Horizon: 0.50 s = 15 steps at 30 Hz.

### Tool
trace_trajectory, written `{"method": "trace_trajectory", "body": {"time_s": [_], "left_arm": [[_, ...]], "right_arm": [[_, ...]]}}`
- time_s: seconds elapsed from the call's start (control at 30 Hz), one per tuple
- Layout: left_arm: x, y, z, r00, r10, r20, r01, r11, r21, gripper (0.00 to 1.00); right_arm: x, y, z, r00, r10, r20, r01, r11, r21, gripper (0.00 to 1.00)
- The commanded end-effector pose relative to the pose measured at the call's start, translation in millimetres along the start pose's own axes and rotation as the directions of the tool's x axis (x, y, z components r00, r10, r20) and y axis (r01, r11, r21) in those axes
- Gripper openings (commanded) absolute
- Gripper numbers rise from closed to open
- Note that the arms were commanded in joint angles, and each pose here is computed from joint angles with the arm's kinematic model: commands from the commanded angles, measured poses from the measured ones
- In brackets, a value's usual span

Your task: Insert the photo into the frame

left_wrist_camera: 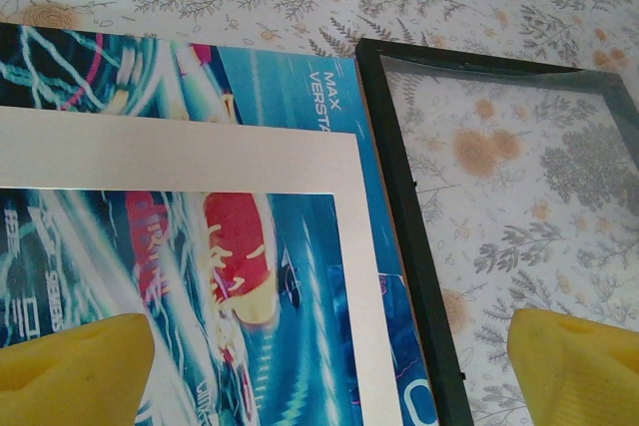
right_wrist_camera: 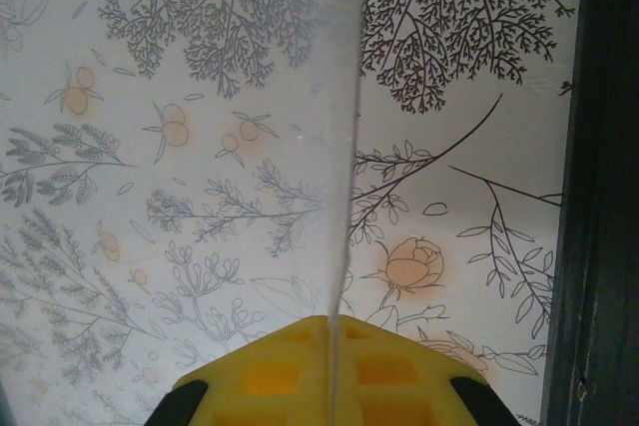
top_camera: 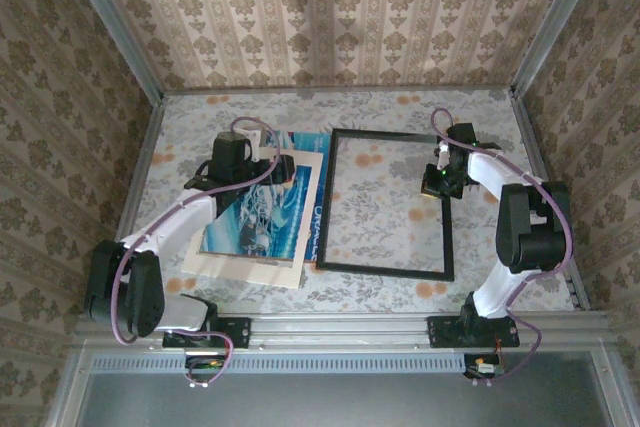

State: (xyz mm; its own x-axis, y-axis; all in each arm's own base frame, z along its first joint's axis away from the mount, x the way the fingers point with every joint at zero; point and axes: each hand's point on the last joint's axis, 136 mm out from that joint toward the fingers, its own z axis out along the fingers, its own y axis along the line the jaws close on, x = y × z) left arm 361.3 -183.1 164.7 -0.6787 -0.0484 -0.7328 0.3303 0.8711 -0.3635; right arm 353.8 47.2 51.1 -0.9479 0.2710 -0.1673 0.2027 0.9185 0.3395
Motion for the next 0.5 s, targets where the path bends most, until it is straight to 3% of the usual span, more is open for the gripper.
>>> {"method": "trace_trajectory", "body": {"time_s": [0.0,0.47], "left_arm": [[-6.4,-7.0,1.3,1.0,0.021,0.0,-0.021,1.0,0.02,0.93],[-4.2,-6.1,1.5,1.0,0.021,-0.004,-0.02,1.0,0.019,0.93]], "right_arm": [[6.8,-1.4,1.1,0.999,0.007,-0.036,-0.006,1.0,0.02,0.0],[10.3,-2.4,0.7,0.999,0.011,-0.045,-0.01,1.0,0.029,0.0]]}}
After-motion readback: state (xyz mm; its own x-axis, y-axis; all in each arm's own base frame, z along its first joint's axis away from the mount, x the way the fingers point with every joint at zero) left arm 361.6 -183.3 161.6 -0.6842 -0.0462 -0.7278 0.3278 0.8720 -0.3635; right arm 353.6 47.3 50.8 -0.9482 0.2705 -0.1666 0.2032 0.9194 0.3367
